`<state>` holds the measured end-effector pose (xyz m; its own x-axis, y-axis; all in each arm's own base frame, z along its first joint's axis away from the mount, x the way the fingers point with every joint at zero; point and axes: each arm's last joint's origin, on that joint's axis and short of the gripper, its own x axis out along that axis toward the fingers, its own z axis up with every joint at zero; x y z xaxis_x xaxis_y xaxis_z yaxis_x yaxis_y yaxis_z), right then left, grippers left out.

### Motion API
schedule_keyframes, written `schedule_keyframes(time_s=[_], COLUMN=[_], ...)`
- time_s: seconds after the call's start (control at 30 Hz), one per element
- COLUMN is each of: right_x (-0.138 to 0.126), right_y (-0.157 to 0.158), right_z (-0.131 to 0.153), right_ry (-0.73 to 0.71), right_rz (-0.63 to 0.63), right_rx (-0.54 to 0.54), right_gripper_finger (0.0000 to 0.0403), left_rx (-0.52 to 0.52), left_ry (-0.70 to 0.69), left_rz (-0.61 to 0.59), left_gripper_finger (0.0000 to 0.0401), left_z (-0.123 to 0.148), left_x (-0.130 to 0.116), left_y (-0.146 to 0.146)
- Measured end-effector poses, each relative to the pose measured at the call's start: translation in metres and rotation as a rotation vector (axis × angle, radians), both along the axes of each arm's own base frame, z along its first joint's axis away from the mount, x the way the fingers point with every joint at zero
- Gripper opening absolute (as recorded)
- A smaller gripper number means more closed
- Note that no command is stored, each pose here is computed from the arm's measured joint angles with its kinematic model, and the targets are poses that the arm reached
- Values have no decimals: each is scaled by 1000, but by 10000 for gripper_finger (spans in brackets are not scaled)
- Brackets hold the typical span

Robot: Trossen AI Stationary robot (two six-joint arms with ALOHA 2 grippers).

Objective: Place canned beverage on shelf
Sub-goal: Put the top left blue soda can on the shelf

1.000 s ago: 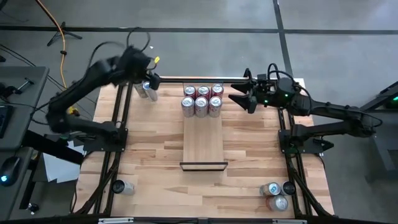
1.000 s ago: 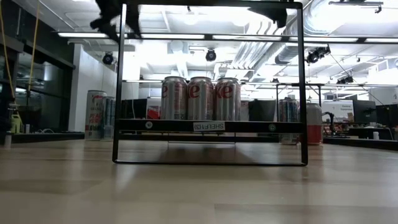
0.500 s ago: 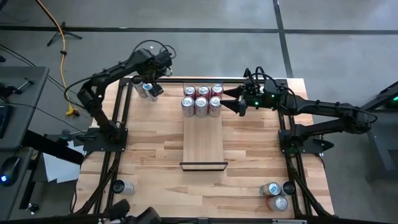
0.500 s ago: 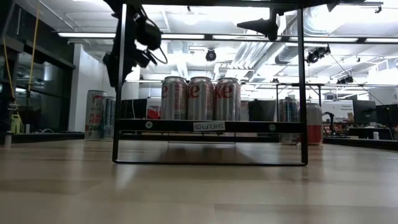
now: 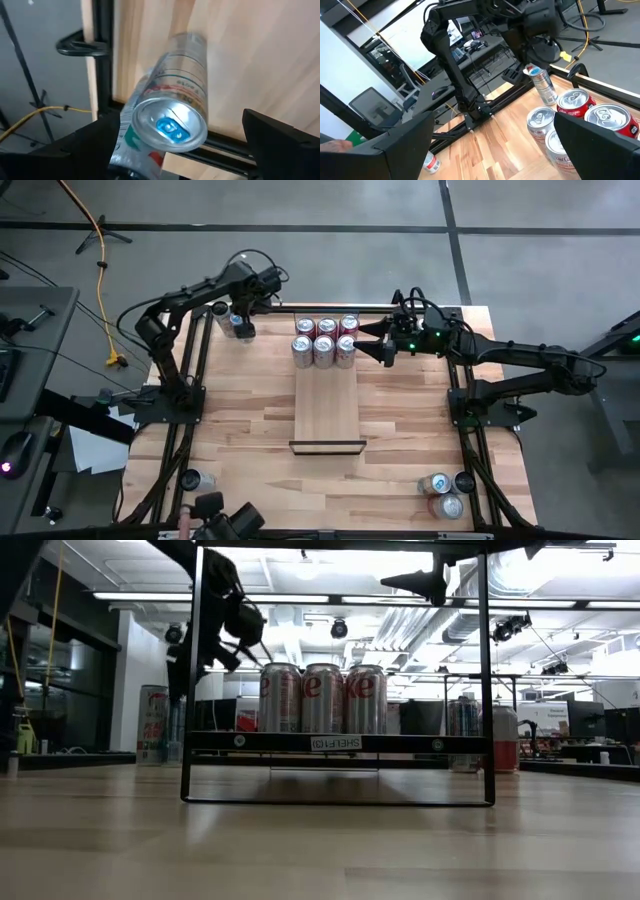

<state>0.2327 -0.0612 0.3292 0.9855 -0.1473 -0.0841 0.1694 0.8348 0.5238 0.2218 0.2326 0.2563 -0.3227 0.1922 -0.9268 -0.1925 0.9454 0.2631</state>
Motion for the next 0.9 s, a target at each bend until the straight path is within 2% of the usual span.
schedule_keyframes(time_s=[0.13,0.27,0.5,0.67,0.9], right_x=[0,0,0,0,0], right_y=[0,0,0,0,0], right_z=[-1,-1,-1,-1,-1], right_ry=[9,8,9,8,8], right_rz=[0,-1,-2,-3,-9], right_rx=[3,10,23,28,27], right_gripper_finger=[397,397,397,397,397], left_rx=[-14,9,-26,-19,-15], left_ry=[53,40,52,43,39], left_rz=[3,12,8,11,23], left_gripper_finger=[365,365,356,301,183], left_z=[-14,-21,-28,-29,-29], left_x=[-5,-6,-11,-11,-11], left_y=[6,11,10,11,11])
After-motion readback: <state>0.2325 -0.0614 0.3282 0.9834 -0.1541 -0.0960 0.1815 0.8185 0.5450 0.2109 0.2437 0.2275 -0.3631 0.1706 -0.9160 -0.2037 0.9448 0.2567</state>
